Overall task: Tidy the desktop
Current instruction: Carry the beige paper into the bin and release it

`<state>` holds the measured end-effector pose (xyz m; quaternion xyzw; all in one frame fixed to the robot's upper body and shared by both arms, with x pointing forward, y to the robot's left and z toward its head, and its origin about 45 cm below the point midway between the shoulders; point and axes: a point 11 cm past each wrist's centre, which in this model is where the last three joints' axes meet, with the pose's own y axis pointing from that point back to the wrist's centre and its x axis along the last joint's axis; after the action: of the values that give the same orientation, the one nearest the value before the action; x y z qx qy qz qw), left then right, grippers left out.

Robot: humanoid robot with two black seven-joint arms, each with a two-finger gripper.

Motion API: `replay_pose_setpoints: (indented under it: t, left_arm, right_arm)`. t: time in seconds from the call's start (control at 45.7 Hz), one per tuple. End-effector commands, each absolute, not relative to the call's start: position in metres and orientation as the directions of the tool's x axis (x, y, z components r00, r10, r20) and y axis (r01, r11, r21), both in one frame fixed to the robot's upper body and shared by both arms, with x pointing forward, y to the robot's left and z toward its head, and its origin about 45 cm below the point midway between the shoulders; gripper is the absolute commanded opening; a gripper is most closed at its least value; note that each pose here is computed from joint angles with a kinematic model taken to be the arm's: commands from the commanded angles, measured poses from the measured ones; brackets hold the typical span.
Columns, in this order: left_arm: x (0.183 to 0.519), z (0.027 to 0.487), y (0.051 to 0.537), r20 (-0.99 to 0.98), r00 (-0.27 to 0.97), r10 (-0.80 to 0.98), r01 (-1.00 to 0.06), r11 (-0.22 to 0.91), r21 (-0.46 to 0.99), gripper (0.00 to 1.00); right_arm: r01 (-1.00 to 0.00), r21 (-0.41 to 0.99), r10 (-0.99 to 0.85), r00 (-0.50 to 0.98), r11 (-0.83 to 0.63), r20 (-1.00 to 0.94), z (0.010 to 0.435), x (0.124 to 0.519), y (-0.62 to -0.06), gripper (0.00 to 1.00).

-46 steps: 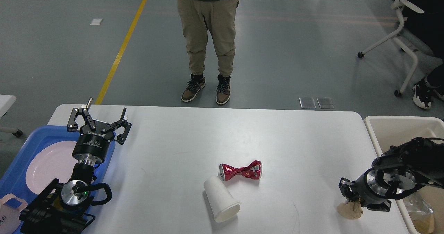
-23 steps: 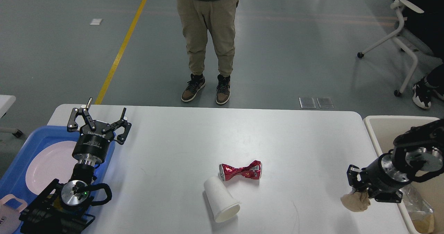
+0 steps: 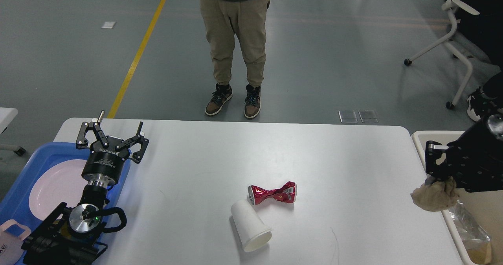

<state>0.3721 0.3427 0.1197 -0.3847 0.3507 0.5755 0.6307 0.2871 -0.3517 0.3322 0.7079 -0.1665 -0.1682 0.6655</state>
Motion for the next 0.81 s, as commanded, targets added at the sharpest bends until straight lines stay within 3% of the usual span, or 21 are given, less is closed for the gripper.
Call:
replay_pose_setpoints:
  t: [0.0,0.241,0.481,0.787]
  left_arm:
    - [0.372,0.119,0.343,-0.885,0.090,0.457,-0.996,0.041,-0.080,0.96]
    - [0.372,0.120,0.343,-0.885,0.093,0.456,-0.996,0.042,-0.082,0.96]
    - [0.372,0.120,0.343,-0.885,0.093,0.456,-0.996,0.041,-0.083,0.96]
    - [0.372,0.119,0.343,-0.885,0.091,0.456,-0.996,0.040,-0.082,0.96]
  right_arm:
    - [-0.028,0.998,-0.473,0.881,-0.052,0.000,0.334,0.288,-0.356,0.00]
    - [-0.100,0.995,-0.641,0.763,0.021,0.091,0.317,0.289,-0.440,0.00]
    - [-0.064,0.976,-0.716,0.671,0.207,0.195,0.238,0.289,-0.530,0.00]
    - [-0.143,0.899,-0.716,0.558,0.414,0.419,0.135,0.274,-0.590,0.00]
